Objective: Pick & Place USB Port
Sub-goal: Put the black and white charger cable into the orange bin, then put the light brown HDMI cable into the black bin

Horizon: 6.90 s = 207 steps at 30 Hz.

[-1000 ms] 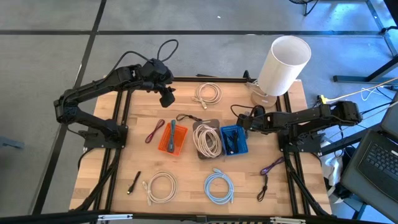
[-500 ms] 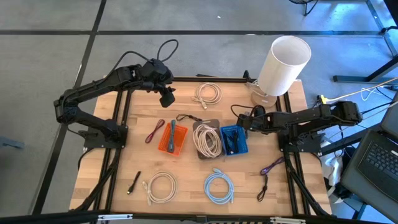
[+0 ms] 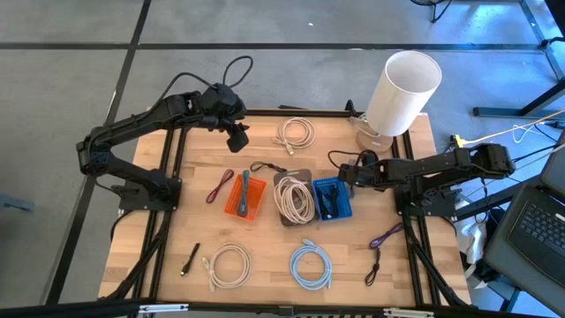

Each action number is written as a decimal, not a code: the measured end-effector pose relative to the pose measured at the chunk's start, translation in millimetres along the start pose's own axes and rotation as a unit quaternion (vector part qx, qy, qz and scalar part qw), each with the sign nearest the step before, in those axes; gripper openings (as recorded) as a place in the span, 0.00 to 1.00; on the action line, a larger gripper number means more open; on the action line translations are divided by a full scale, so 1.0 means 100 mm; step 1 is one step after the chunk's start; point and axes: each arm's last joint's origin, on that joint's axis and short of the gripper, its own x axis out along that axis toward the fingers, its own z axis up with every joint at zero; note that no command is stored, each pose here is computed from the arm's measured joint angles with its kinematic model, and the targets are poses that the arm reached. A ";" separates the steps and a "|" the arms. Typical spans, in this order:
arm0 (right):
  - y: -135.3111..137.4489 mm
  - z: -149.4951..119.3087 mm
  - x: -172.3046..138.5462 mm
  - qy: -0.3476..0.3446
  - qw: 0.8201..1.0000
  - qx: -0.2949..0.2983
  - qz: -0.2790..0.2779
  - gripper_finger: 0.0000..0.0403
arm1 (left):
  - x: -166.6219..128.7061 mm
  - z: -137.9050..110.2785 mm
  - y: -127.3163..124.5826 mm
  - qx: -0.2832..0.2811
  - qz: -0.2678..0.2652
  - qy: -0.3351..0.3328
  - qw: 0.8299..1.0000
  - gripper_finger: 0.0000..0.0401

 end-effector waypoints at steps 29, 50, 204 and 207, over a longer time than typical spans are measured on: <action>0.97 0.70 -2.32 -0.184 0.917 -0.228 0.270 0.04 | -0.03 0.22 -0.04 -0.036 -0.071 -0.110 0.991 0.41; 1.36 0.61 -2.71 -0.224 0.799 -0.322 0.455 0.04 | 0.36 1.08 -0.53 -0.047 -0.357 -0.439 0.823 0.41; 0.46 0.88 -2.74 -0.209 0.867 -0.357 0.279 0.41 | -0.29 -1.47 -1.02 -0.170 -0.108 0.271 0.941 0.36; 0.46 0.88 -2.74 -0.207 0.869 -0.351 0.281 0.41 | -0.33 -1.54 -1.01 -0.164 -0.076 0.289 0.940 0.36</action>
